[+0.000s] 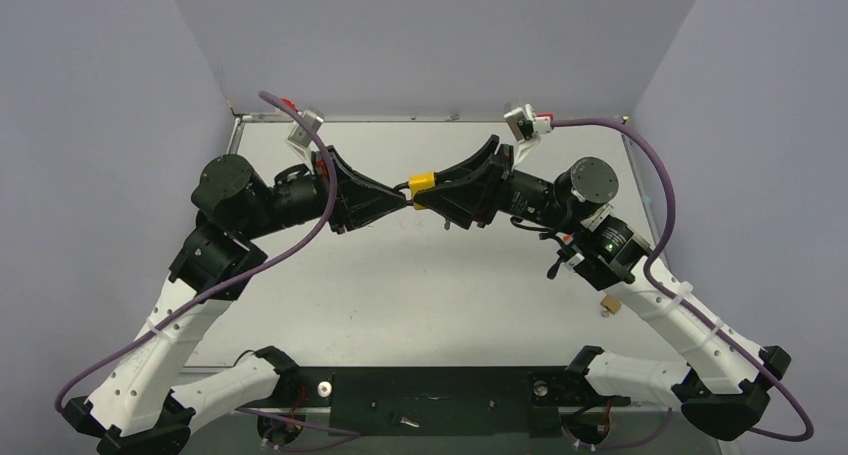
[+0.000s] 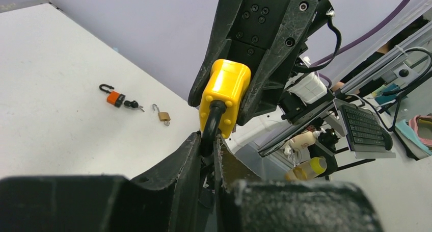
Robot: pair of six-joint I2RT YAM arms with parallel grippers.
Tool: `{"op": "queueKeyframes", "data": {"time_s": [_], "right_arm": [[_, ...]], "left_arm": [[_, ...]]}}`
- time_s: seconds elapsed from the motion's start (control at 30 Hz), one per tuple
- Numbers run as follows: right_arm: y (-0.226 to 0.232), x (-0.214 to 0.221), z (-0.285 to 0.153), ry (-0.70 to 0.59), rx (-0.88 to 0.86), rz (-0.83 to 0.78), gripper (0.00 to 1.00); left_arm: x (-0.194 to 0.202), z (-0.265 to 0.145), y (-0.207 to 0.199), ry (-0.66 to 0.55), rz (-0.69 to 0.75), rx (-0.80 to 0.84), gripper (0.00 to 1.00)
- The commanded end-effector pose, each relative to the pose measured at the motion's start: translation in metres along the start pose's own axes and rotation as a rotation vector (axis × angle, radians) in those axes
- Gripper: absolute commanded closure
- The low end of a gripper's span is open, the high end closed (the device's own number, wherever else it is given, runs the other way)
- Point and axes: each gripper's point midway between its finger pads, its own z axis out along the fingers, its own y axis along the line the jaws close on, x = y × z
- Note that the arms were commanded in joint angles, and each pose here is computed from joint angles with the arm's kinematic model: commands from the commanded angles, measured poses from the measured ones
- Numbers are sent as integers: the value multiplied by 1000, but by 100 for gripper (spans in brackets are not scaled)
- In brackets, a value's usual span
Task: Lock with the key
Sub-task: Lock the lock.
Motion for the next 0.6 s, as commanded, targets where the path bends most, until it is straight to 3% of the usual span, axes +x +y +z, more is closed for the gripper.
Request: {"op": "queueKeyframes", "data": {"time_s": [0.0, 0.27, 0.4, 0.47, 0.57], "right_arm": [[-5, 35, 11, 87, -56, 88, 100], [-5, 20, 2, 15, -66, 114, 100], [-10, 15, -4, -9, -65, 131, 100], [-12, 17, -5, -3, -58, 130, 100], [-17, 20, -7, 11, -31, 109, 97]], "left_arm": [[-5, 6, -23, 7, 50, 109, 87], [-6, 7, -25, 8, 48, 133, 81], [-8, 6, -25, -1, 50, 126, 88], [-10, 5, -24, -13, 54, 120, 98], [-12, 6, -21, -24, 57, 105, 100]]}}
